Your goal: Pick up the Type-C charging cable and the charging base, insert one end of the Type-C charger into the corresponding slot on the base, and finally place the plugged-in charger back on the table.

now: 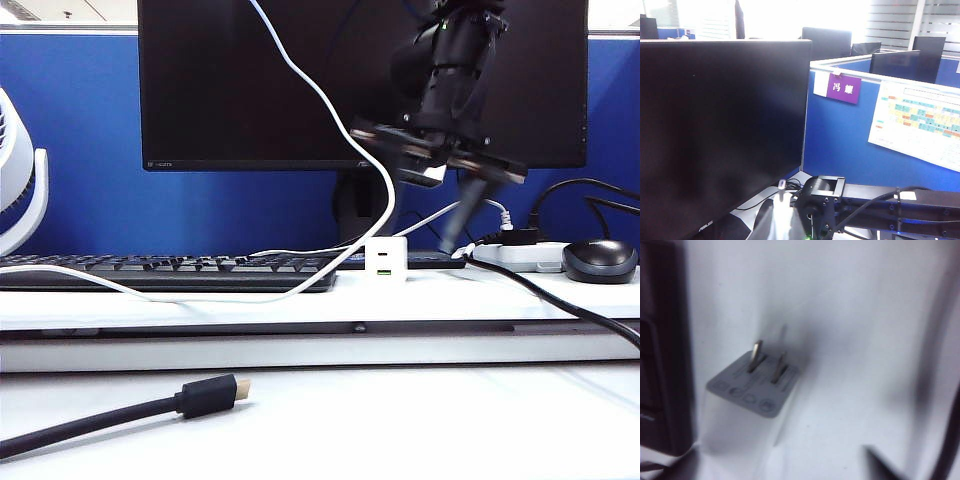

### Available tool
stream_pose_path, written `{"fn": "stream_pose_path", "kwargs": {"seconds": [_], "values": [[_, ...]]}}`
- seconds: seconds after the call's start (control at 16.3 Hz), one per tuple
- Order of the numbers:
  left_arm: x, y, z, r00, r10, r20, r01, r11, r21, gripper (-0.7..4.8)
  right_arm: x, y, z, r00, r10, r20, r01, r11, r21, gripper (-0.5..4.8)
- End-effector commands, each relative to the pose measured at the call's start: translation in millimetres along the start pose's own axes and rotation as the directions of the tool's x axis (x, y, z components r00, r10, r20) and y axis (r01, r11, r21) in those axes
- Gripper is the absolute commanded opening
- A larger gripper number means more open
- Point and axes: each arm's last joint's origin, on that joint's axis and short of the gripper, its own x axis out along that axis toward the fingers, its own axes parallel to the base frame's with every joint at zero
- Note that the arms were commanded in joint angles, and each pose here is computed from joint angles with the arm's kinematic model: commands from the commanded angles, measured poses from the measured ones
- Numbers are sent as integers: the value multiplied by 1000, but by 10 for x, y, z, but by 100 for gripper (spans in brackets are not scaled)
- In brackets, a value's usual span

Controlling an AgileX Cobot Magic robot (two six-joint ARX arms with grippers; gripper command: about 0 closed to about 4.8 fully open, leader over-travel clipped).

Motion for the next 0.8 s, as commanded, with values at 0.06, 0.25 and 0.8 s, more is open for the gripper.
{"fn": "stream_pose_path", "kwargs": {"seconds": [0.06, 0.25, 0.8], "values": [[-17, -5, 31, 1000, -4, 20, 4, 1000, 6, -5, -29, 46, -3, 995, 101, -12, -101, 993, 59, 479], [-17, -5, 31, 1000, -4, 20, 4, 1000, 6, -5, -7, 121, -8, 996, 93, 6, -93, 994, 56, 479], [-19, -5, 31, 1000, -4, 19, 4, 1000, 6, -5, 216, 214, -4, 991, 115, -68, -110, 991, 80, -8]]}}
